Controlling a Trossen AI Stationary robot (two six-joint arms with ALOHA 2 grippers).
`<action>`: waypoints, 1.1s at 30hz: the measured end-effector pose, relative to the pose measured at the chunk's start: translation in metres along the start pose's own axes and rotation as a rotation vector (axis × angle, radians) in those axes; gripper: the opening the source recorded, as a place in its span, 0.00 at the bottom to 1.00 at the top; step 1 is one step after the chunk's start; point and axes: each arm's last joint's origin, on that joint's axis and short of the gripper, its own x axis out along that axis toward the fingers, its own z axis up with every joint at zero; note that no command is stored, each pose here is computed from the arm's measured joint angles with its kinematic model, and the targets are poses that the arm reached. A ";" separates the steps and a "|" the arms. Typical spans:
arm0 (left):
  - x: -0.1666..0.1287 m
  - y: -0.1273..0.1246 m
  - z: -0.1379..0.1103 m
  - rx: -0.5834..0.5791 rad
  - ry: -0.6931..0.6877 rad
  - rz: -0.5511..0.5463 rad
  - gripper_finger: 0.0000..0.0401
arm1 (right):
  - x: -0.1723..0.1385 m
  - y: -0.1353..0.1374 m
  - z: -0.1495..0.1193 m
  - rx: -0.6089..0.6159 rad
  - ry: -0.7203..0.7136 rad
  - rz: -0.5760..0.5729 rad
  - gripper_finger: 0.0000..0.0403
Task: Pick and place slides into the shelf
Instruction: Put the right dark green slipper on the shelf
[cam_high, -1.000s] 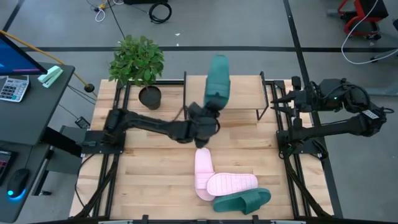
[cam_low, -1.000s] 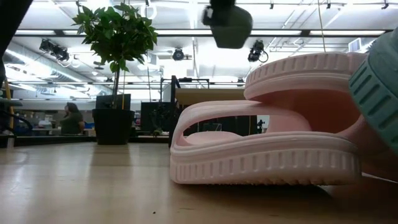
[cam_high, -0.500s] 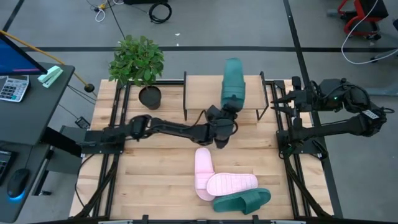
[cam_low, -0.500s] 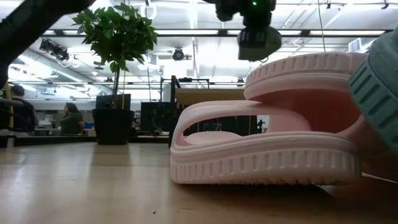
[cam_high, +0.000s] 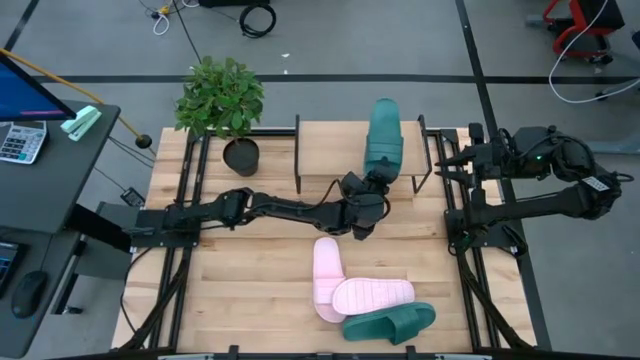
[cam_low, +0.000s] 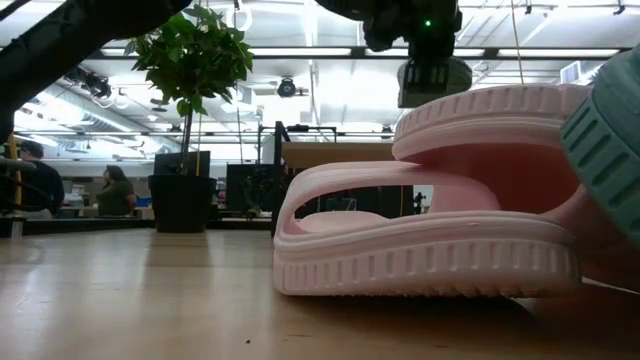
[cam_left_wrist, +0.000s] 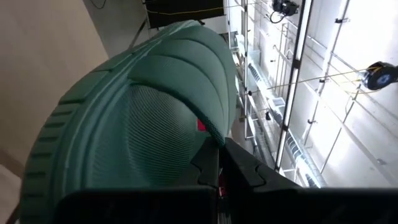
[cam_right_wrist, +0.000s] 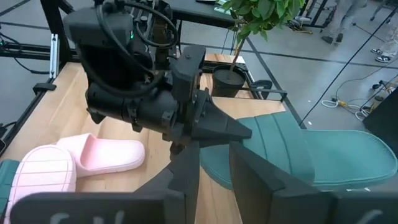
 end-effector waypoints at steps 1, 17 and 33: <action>0.000 0.001 0.000 0.004 0.001 0.002 0.02 | 0.000 0.000 0.000 0.000 0.000 0.000 0.23; 0.005 -0.006 0.000 -0.077 0.056 -0.013 0.02 | 0.000 0.000 0.000 -0.001 0.000 0.001 0.23; 0.016 0.029 -0.019 -0.110 0.131 -0.048 0.02 | 0.000 0.000 0.000 -0.002 0.001 0.005 0.23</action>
